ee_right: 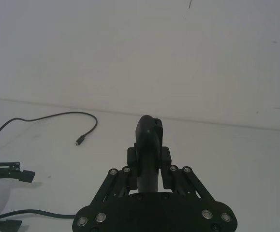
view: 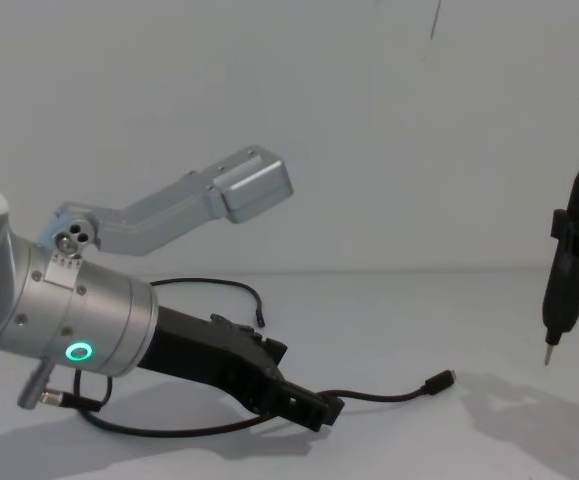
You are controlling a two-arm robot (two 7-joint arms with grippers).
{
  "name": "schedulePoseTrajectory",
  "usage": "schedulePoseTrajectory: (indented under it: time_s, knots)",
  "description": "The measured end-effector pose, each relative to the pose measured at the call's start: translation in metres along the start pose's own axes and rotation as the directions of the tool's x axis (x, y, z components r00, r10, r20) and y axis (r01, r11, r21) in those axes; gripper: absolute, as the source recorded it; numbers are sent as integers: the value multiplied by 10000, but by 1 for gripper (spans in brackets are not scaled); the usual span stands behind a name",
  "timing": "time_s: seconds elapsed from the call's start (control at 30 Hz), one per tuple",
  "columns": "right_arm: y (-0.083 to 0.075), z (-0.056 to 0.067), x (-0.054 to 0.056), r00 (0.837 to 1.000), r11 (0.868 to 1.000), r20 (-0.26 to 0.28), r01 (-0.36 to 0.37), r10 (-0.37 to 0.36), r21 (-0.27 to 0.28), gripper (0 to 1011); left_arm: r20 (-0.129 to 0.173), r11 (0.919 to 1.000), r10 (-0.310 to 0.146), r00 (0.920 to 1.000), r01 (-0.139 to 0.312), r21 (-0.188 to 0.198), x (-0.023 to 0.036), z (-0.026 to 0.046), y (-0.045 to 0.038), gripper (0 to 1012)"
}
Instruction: Pick up the data cable with the one hand.
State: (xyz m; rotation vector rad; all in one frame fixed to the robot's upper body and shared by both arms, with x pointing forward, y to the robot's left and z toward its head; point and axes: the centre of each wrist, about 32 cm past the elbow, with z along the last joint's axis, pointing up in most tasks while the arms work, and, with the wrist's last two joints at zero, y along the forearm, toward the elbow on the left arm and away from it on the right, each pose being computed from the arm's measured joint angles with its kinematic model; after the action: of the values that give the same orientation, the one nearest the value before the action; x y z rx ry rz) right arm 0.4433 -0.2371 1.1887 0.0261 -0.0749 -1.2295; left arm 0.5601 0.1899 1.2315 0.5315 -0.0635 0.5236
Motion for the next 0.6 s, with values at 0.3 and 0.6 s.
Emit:
schedulePoseTrajectory:
  time_s: [0.3, 0.6]
  knots:
    - [0, 0, 0, 10000, 10000, 0, 0, 0, 0, 263, -334, 9996, 277, 9991, -275, 78, -16, -2, -26, 1001]
    - [0, 0, 0, 10000, 10000, 0, 0, 0, 0, 263, -558, 9990, 424, 9975, -417, 138, -18, -9, -40, 886]
